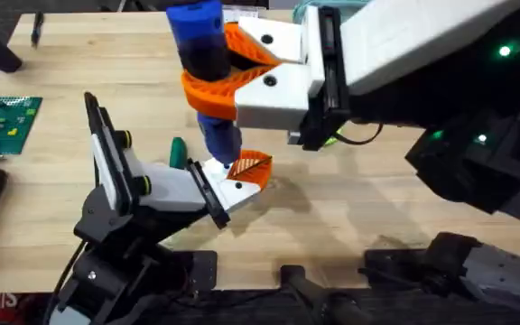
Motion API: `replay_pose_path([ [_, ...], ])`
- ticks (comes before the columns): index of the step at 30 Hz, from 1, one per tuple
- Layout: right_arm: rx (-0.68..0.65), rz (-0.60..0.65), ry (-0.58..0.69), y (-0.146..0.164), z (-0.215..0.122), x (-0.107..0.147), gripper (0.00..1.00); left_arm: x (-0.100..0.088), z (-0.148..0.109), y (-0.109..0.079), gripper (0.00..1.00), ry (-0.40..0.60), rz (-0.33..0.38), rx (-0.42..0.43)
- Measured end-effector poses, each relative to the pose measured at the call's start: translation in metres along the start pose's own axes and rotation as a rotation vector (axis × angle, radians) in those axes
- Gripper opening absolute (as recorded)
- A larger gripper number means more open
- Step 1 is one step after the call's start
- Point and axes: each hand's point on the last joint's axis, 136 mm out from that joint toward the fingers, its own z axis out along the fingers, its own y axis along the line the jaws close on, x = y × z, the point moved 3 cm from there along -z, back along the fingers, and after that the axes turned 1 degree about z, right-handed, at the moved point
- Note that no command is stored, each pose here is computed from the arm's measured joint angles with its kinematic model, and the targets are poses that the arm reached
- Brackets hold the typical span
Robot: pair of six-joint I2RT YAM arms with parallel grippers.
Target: Pick up the gripper from the table and insert it into the empty holder that is missing its gripper. Then pick up a screw, insert it into the mounting hole, and use the screwdriver to tighten it. Finally, clean up the table by picking up the vegetable and placing it into the bucket.
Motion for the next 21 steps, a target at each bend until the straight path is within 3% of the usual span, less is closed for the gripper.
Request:
replay_pose_path([
  [21, -0.002, -0.017, -0.021, 0.0006, -0.0001, -0.0049, 0.055, 0.0001, 0.0, 0.0, 0.015, 0.0, 0.0, 0.0],
])
